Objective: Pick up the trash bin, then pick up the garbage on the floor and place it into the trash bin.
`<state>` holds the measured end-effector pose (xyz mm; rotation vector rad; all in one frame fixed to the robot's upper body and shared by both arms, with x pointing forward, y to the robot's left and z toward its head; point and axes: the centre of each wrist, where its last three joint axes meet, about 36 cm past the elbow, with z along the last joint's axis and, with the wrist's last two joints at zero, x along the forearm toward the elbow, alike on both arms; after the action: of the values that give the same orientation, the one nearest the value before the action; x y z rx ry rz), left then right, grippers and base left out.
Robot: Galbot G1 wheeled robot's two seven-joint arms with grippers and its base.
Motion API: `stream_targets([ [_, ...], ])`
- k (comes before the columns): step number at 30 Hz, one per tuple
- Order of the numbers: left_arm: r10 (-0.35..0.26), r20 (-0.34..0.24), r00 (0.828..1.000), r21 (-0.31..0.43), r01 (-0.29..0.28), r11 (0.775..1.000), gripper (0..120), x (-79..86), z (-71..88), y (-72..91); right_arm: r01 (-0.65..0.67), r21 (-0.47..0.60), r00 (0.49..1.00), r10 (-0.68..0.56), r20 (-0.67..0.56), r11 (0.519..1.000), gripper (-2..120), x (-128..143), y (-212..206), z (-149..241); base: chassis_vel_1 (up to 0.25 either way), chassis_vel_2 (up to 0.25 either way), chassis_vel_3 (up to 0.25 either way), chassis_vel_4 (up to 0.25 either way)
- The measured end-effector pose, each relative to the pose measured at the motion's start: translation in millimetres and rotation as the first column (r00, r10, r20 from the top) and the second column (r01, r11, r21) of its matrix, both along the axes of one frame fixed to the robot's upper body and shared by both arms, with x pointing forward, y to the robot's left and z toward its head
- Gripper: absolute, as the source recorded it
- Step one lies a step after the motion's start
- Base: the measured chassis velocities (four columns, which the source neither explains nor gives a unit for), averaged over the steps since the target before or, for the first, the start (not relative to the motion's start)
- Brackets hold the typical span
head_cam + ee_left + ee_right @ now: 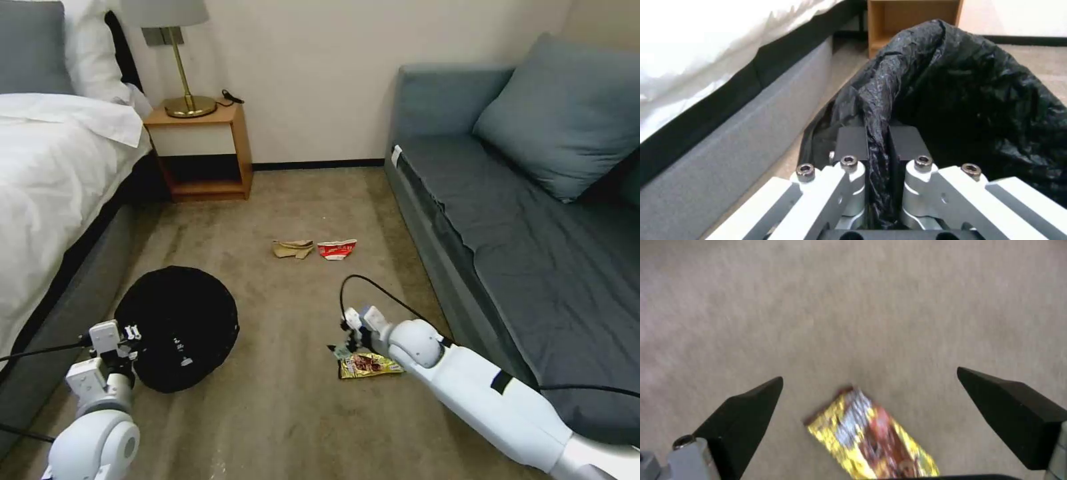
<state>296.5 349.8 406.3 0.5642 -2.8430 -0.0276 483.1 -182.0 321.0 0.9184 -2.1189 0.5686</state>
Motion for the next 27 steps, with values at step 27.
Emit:
stream_targets([
  [27,-0.009,-0.006,1.0,0.019,0.009,1.0,7,-10.0,-5.9,-2.9,0.107,-0.161,0.983,-0.129,-0.133,0.981,81,10,-67,-97,0.0,0.0,0.0,0.0],
])
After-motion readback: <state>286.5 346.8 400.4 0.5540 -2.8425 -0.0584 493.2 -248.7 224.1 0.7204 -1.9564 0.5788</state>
